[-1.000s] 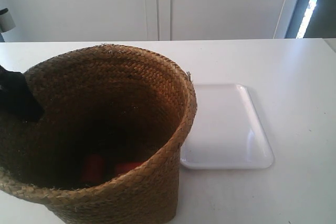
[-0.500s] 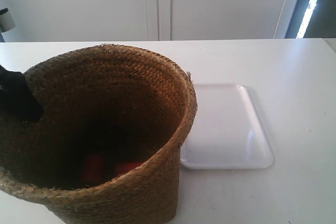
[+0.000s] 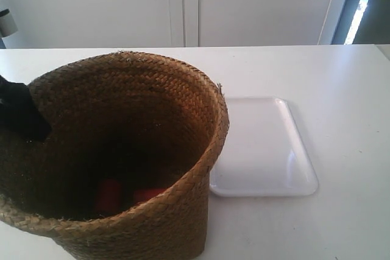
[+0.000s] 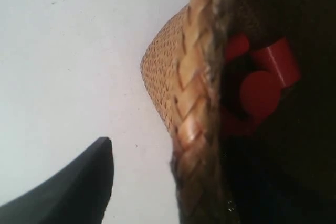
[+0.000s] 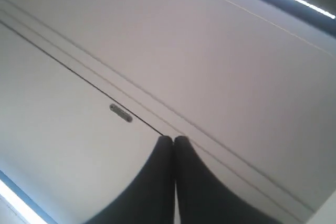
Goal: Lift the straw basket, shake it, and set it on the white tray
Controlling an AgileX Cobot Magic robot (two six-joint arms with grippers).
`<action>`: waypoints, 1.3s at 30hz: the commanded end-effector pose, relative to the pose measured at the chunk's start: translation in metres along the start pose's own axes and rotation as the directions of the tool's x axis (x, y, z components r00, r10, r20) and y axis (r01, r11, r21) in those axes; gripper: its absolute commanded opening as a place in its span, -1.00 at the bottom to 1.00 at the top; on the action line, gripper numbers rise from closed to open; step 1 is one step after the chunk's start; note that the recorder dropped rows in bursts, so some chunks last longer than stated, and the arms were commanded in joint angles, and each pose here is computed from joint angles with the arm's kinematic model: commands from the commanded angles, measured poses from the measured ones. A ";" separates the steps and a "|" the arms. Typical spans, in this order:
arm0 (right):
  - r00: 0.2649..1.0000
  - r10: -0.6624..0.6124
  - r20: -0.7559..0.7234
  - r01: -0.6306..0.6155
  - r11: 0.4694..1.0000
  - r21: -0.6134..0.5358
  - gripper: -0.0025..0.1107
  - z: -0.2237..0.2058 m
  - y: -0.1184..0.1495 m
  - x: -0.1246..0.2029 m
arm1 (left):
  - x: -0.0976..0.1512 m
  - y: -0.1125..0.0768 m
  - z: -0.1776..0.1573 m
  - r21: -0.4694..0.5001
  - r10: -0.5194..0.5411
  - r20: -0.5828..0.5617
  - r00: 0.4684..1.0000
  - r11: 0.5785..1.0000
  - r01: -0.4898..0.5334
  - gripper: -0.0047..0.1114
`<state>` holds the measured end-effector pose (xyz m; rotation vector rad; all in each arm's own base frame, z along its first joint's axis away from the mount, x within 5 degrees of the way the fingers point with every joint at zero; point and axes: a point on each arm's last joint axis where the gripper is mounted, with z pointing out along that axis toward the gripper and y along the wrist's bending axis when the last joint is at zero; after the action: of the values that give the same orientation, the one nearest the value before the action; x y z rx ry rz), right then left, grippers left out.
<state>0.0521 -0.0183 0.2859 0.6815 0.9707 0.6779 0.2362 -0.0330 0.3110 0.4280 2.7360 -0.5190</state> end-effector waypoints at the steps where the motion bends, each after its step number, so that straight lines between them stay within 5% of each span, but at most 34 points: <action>1: 0.896 -0.371 -0.246 0.374 0.927 -0.035 -0.96 0.047 0.043 -0.003 | 0.001 -0.003 0.001 0.017 0.003 -0.007 1.000 1.000 -0.003 0.22; 7: 0.572 -0.549 -0.609 0.591 0.791 -0.159 -0.96 0.123 0.083 0.004 | 0.001 -0.003 0.001 0.014 0.003 0.000 1.000 1.000 -0.003 0.22; 9: 0.323 -0.577 -0.750 0.627 0.724 -0.287 -0.96 0.144 0.086 0.015 | 0.000 -0.002 0.001 0.010 0.003 0.006 1.000 1.000 -0.003 0.22; 13: 0.055 -0.418 -0.907 0.553 0.769 -0.320 -0.96 0.181 0.080 0.040 | -0.001 -0.002 0.001 0.009 0.001 0.018 1.000 1.000 -0.001 0.22; 15: 0.027 -0.376 -0.926 0.545 0.782 -0.302 -0.96 0.201 0.075 0.049 | -0.002 -0.002 0.001 0.007 0.001 0.022 1.000 1.000 -0.001 0.22; 18: 0.120 -0.247 -0.962 0.468 0.868 -0.165 -0.96 0.217 0.070 0.065 | -0.002 -0.003 0.001 0.014 -0.002 0.025 1.000 1.000 0.002 0.22; 23: -0.118 -0.275 -0.954 0.308 0.903 -0.299 -0.91 0.218 0.063 0.099 | -0.002 -0.003 0.001 0.016 -0.003 0.026 1.000 1.000 0.003 0.22; 28: -0.221 -0.274 -0.936 0.318 0.887 -0.334 -0.42 0.217 0.066 0.112 | -0.002 -0.003 0.001 0.023 -0.006 0.029 1.000 1.000 0.006 0.22; 32: -0.175 -0.318 -0.932 0.315 0.879 -0.359 0.06 0.220 0.073 0.118 | -0.002 -0.003 0.001 0.023 -0.006 0.029 1.000 1.000 0.006 0.22; 34: -0.152 -0.273 -0.950 0.291 0.906 -0.307 0.09 0.219 0.076 0.120 | -0.002 -0.003 0.001 0.023 -0.006 0.029 1.000 1.000 0.006 0.22; 39: -0.249 -0.222 -0.943 0.258 0.923 -0.286 0.15 0.213 0.072 0.130 | -0.002 -0.004 0.001 0.025 -0.008 0.030 1.000 1.000 0.007 0.22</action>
<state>0.2788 0.0755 0.3647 -0.3363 2.5936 0.7442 0.2396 -0.0340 0.3120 0.4033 2.7028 -0.5278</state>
